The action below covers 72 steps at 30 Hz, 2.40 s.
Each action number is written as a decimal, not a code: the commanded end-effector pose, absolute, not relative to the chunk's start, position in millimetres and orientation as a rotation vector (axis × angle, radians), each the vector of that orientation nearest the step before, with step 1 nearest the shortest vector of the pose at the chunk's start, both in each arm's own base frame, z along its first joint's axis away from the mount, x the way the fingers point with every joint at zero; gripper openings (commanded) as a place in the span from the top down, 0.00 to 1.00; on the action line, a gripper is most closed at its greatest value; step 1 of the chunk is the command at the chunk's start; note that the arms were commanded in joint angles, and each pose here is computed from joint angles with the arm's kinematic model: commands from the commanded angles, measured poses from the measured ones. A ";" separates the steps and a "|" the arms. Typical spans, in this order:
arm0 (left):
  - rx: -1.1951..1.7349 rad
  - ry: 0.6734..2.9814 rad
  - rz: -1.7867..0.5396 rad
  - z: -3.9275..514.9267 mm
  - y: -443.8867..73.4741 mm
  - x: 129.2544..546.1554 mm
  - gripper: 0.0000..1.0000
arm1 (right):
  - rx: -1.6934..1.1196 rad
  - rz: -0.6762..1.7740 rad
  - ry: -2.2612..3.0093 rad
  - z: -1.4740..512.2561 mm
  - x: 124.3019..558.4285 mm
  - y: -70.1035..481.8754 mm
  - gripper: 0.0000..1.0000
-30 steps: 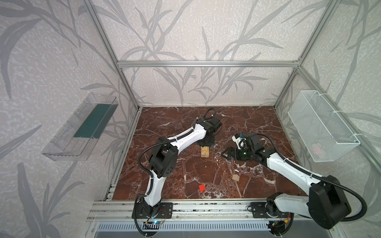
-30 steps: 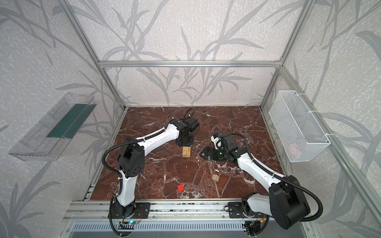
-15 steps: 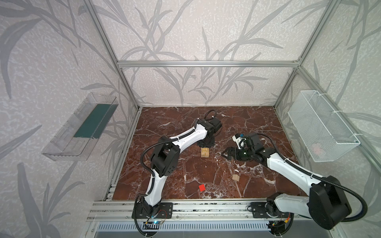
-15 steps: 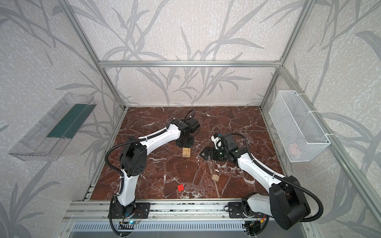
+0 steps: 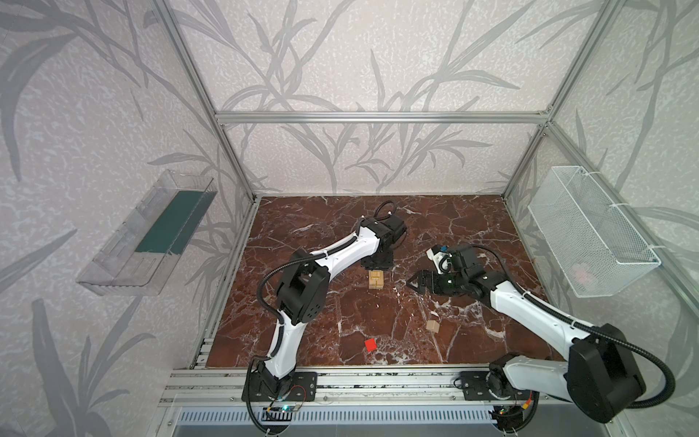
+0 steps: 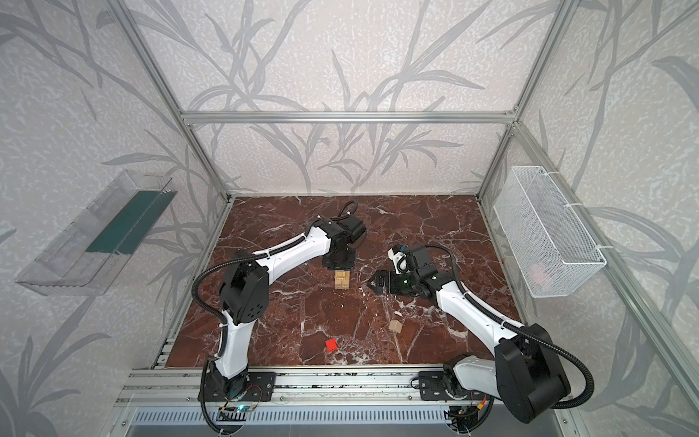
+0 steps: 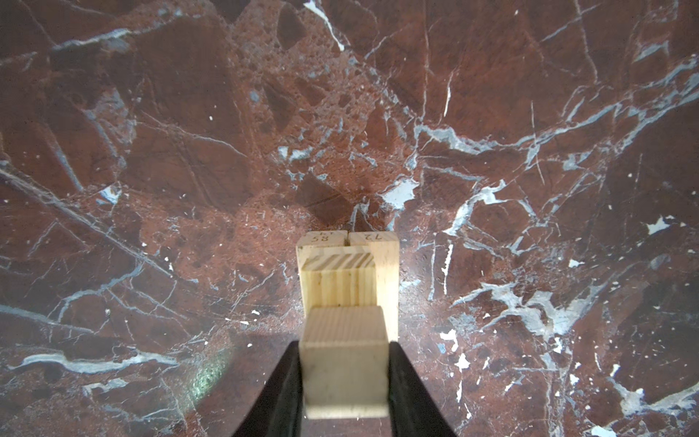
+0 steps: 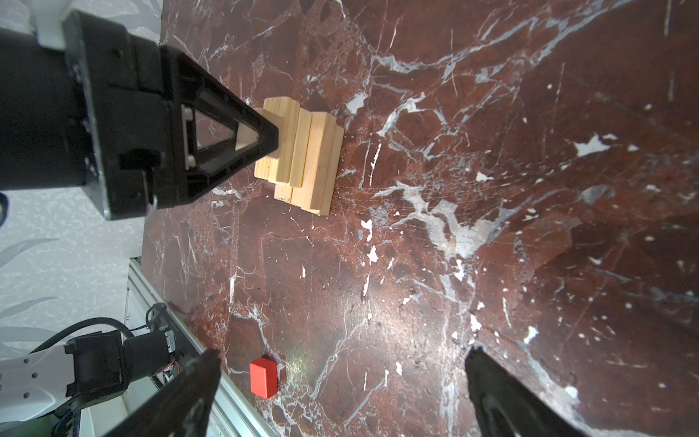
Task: Build the wood block tower
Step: 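Open the left gripper to release the wooden cube at the cluster, then move the left gripper down to the red cube near the table edge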
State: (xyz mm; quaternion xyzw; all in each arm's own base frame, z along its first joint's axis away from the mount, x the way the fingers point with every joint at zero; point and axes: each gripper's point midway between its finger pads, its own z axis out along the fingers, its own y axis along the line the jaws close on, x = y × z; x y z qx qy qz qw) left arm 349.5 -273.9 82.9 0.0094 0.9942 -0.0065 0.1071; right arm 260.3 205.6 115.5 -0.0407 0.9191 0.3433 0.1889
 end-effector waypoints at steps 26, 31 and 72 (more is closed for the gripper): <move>0.036 2.849 -0.184 140.9 -261.4 307.2 0.46 | -0.253 0.904 2.601 140.0 247.5 200.5 0.01; 0.136 2.853 -0.204 138.8 -258.7 271.1 0.44 | -0.280 0.897 2.630 137.8 235.5 199.3 0.01; 0.866 2.697 -0.358 45.3 -260.6 125.6 0.38 | -0.304 0.906 2.793 78.6 174.5 199.9 0.01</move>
